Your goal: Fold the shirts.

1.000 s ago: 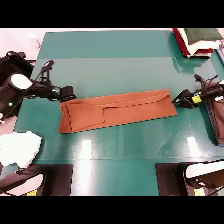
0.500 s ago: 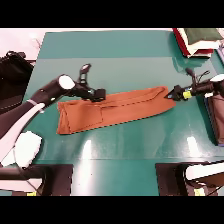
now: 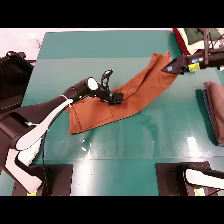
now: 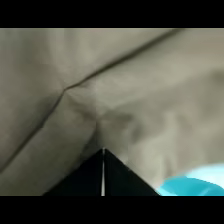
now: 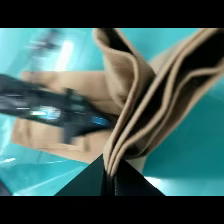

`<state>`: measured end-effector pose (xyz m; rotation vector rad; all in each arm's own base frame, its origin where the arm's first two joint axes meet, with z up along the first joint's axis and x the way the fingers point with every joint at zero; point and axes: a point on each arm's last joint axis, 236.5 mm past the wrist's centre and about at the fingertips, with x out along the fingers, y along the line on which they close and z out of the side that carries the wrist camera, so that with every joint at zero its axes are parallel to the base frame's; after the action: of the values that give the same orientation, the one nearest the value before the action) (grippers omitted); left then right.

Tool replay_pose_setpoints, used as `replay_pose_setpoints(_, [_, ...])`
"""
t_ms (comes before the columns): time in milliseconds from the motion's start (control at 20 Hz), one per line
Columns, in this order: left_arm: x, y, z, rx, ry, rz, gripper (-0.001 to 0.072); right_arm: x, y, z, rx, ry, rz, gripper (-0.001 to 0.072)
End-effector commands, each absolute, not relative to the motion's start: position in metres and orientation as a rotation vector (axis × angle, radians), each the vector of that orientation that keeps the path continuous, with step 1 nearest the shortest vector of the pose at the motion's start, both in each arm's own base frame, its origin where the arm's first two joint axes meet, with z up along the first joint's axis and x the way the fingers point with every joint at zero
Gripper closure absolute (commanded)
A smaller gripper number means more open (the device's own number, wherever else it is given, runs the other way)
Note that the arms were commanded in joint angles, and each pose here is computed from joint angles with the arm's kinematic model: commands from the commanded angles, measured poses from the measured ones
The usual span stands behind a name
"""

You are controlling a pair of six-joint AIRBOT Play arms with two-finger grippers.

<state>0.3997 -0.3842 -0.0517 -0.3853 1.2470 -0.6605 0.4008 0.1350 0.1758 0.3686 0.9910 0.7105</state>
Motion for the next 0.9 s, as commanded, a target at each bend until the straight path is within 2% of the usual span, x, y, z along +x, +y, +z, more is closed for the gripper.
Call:
replay_pose_setpoints(0, [0.401,-0.391,-0.062,-0.408,1.261,-0.656,0.0679,0.383,0.182,0.217,0.322,0.937,0.8,0.0696])
replay_pose_setpoints(300, [0.402,-0.388,-0.056,-0.407,1.274,-0.668,0.0679,0.363,0.245,0.246,0.324,0.877,0.937,0.0696])
replay_pose_setpoints(450, [0.423,-0.357,-0.012,-0.4,1.249,-0.68,0.0679,0.357,0.27,0.254,0.325,0.845,0.981,0.0696])
replay_pose_setpoints(700, [0.473,-0.208,0.106,-0.308,0.987,-0.486,0.0679,0.338,0.329,0.248,0.32,0.848,1.086,0.0695])
replay_pose_setpoints(850, [0.475,-0.123,0.187,-0.31,0.788,-0.351,0.0678,0.317,0.405,0.217,0.32,0.887,1.173,0.0695])
